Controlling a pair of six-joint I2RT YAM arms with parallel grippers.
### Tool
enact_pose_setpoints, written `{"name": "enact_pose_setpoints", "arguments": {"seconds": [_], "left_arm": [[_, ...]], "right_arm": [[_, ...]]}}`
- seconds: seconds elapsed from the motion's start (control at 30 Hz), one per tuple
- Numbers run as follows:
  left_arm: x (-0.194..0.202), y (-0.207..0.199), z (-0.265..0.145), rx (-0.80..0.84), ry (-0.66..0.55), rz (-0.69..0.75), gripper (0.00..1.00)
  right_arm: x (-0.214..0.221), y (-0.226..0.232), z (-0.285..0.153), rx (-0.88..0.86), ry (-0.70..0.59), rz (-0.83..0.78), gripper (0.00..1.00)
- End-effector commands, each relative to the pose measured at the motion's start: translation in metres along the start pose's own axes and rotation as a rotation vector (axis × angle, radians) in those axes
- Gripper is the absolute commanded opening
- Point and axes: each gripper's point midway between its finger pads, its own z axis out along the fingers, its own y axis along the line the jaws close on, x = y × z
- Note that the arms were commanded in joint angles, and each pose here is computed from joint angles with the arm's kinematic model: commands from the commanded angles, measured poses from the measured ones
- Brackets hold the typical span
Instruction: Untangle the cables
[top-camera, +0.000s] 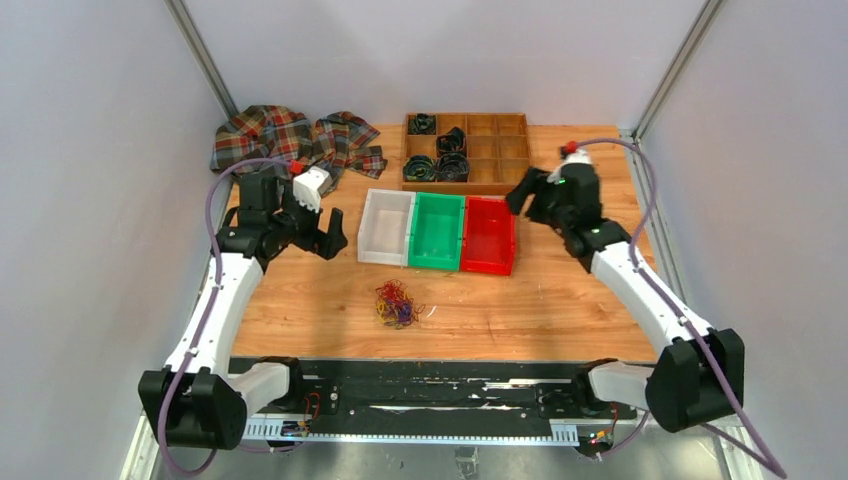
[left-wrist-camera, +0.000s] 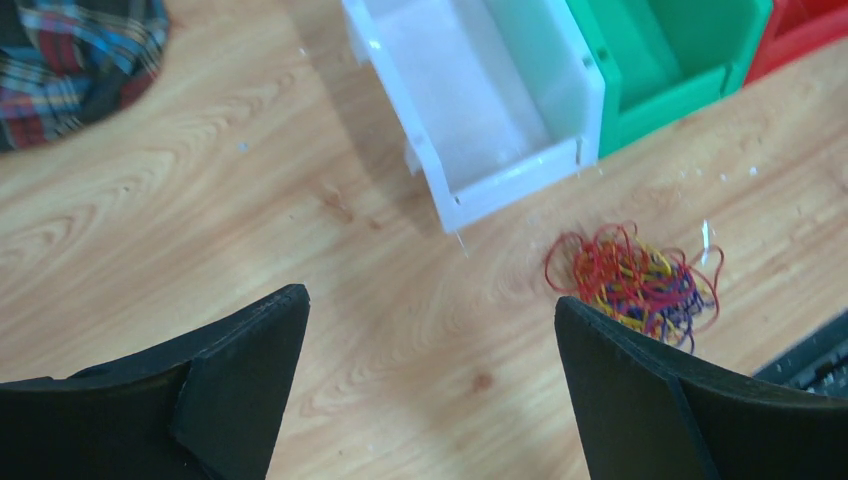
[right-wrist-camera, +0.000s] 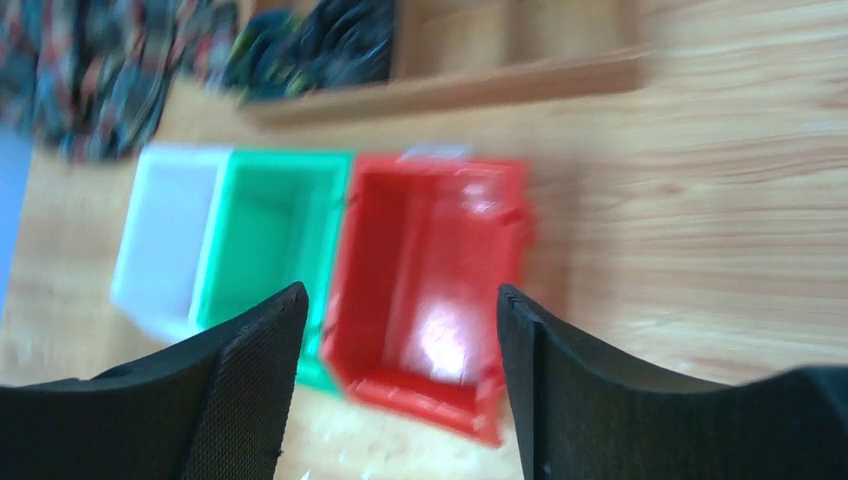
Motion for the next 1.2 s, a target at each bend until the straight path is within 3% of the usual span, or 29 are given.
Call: {"name": "enact_pose_setpoints", "arguments": {"seconds": [0.0, 0.1, 0.23, 0.37, 0.5, 0.77, 1.17], "left_arm": [[0.018, -0.021, -0.017, 0.094, 0.106, 0.049, 0.98], [0.031, -0.033, -0.016, 0.167, 0.173, 0.050, 0.98], [0.051, -0.055, 0.001, 0.266, 0.246, 0.026, 0.96], [0.071, -0.078, 0.021, 0.344, 0.293, -0.022, 0.90], [0.070, -0.082, 0.039, 0.371, 0.289, -0.050, 0.86], [0.079, -0.094, 0.066, 0.454, 0.348, -0.027, 0.72], [0.102, -0.105, 0.096, 0.518, 0.460, 0.041, 0.53]], "right_arm": [[0.061, 0.063, -0.013, -0.110, 0.150, -0.285, 0.68], [0.106, 0.112, -0.023, -0.217, 0.218, -0.397, 0.68], [0.153, 0.139, -0.034, -0.278, 0.277, -0.460, 0.65], [0.183, 0.147, -0.055, -0.312, 0.327, -0.487, 0.54], [0.203, 0.138, -0.077, -0.315, 0.326, -0.471, 0.53], [0.223, 0.115, -0.092, -0.276, 0.353, -0.463, 0.47], [0.211, 0.123, -0.094, -0.302, 0.311, -0.469, 0.39]]}}
